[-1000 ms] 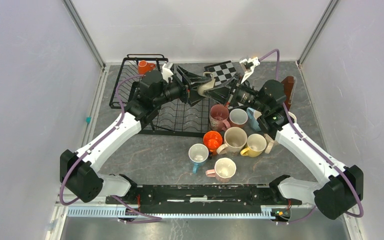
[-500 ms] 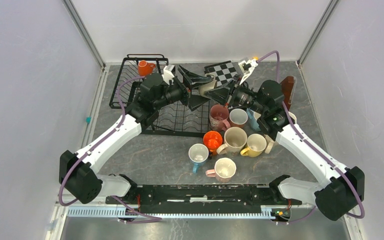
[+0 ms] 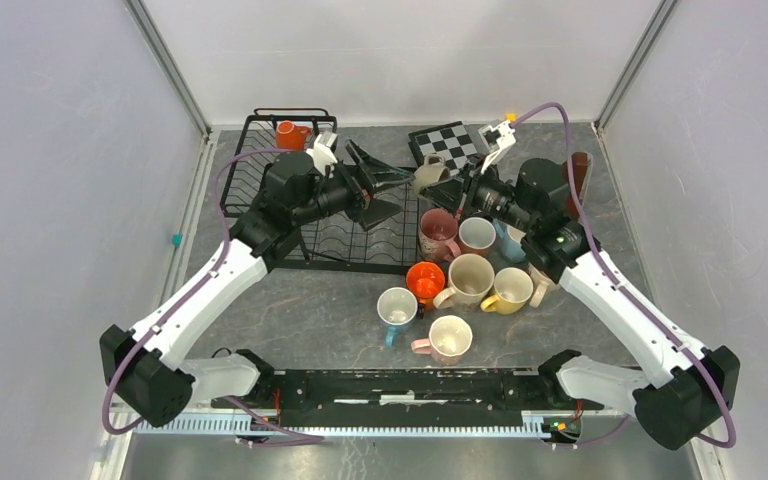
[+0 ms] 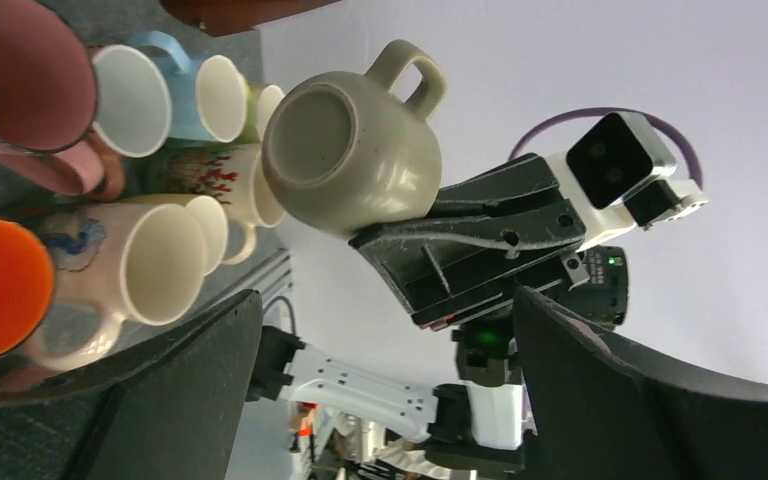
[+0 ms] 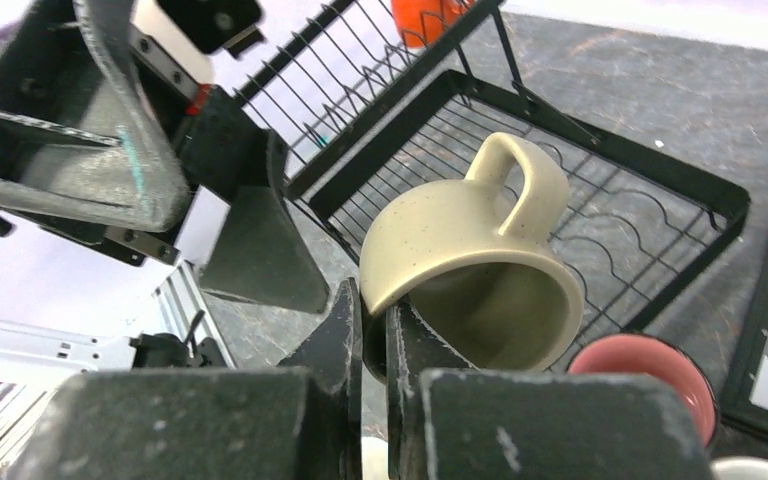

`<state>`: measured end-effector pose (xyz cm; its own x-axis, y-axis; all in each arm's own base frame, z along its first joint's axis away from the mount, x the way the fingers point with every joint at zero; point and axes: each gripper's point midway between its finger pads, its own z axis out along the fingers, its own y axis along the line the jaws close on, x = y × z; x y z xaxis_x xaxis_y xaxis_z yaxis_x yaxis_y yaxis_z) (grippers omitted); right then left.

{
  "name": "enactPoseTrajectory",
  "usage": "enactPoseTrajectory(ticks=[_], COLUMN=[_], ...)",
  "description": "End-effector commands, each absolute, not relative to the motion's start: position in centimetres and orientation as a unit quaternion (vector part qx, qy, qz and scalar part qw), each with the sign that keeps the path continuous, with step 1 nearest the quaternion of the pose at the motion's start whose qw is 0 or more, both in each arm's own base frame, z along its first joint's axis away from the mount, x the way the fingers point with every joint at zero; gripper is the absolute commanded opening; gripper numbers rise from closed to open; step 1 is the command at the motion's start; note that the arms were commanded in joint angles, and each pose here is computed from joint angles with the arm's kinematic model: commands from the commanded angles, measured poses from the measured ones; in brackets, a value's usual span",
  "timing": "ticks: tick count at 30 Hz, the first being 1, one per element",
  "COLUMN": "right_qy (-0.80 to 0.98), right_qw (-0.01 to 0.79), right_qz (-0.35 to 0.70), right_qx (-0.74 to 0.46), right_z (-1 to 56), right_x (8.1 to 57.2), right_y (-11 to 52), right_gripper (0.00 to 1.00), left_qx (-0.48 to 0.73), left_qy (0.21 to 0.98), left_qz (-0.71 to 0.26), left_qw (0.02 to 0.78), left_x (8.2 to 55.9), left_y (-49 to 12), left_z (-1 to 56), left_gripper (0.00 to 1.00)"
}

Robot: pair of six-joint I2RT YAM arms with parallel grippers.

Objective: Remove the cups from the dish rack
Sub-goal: Place the cup into the cup.

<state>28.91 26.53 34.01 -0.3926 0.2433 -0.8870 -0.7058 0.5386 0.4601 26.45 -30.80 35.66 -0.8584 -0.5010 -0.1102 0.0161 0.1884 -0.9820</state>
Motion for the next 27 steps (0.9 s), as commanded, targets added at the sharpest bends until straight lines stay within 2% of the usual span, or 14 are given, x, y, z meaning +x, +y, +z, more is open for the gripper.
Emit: enactPoseTrajectory(ticks=[1,10,17,27], right_qy=[0.699,0.775,0.826,0.855], right_qw=[0.558,0.520,0.477,0.434], right_qz=[0.415,0.317,0.244,0.204], right_qx=[-0.169,-0.169,-0.177,-0.198], right_z=[36.4,31.6,28.1,25.8], right_x=[28.6,28.3,27.5,25.9], right_y=[25.0,22.2,20.2,19.2], right_gripper=[0.00,0.00,0.00,0.00], left_qx=[-0.111,-0.062,-0.036,-0.027], left_qy=[0.762,0.796,0.807,0.811], left_qz=[-0.573,-0.494,-0.470,-0.464], left_qw=[0.279,0.344,0.357,0.355], left_x=[25.8,24.6,23.2,22.5], left_y=[-28.9,-25.9,-24.7,-24.2], left_z=[36.2,35.6,34.9,34.0], left_gripper=[1.00,1.00,1.00,1.00])
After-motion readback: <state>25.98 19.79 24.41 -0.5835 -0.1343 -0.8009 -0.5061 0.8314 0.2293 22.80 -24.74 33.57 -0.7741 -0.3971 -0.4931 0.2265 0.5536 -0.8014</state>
